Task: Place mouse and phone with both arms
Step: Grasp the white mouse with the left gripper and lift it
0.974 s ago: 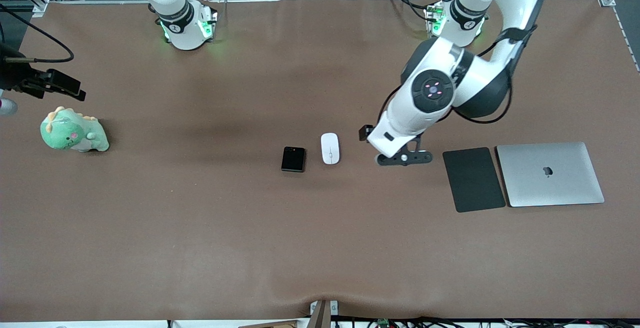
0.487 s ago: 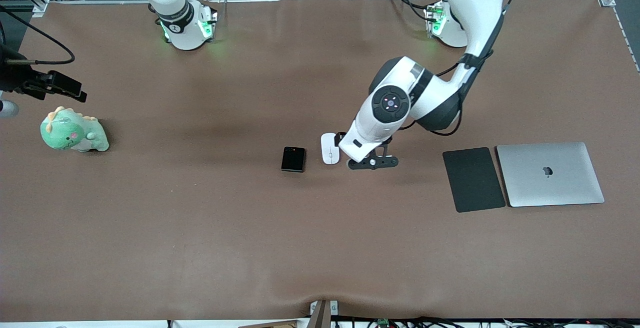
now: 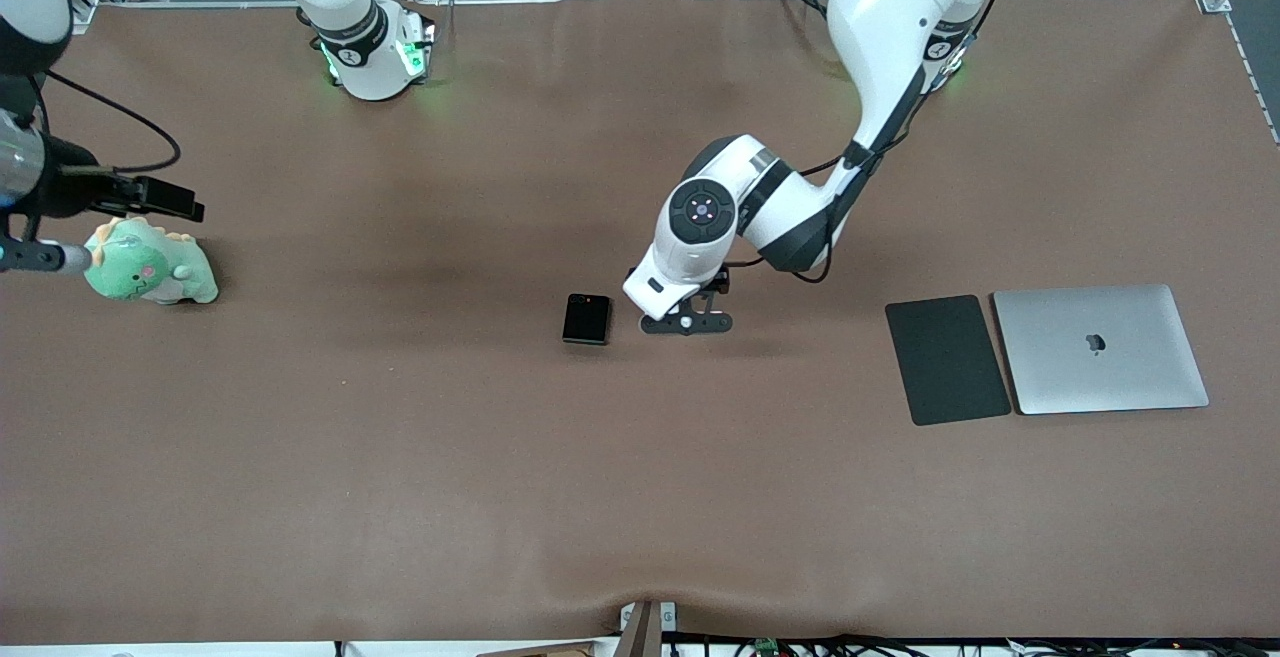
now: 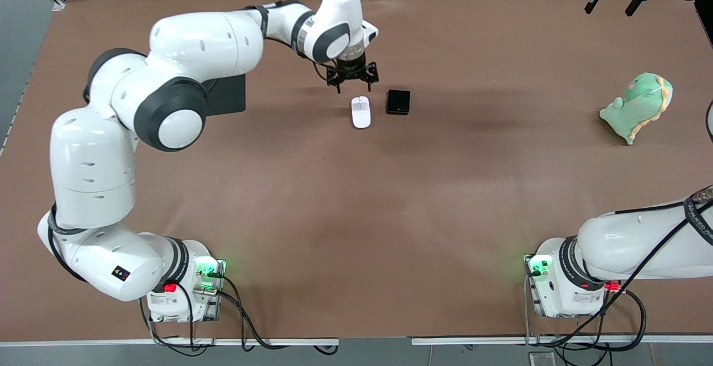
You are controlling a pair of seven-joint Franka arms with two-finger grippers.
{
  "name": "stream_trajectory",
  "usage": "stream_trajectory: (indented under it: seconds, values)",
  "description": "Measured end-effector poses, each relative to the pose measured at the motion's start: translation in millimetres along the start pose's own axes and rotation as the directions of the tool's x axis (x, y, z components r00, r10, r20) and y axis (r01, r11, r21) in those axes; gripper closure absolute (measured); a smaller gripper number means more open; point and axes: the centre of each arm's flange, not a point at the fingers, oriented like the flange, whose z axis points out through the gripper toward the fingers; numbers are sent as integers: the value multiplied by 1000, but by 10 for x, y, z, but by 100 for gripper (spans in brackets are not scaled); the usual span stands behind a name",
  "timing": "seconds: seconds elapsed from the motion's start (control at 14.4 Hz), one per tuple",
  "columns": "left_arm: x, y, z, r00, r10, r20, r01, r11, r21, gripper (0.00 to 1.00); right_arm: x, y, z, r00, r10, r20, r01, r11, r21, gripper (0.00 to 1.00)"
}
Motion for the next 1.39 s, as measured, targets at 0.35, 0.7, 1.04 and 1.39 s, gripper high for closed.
stream_trajectory:
  seconds: [0.35,0.7,1.04,1.39]
  values:
    - [-67,118,350,999,-34,-21,34,999,-9,0,11,3,-74,1000,0,-14,0,1000,2,0]
    - [-54,62,589,998,-61,-15,61,998,20,0,3,-60,-164,999,-7,-32,8,999,43,0]
    - [-133,86,793,996,-89,5,89,995,38,2,27,-163,-145,999,-24,-33,27,996,90,0]
    - [-144,96,822,996,-92,6,92,995,39,26,185,-432,117,997,-70,14,68,994,90,0]
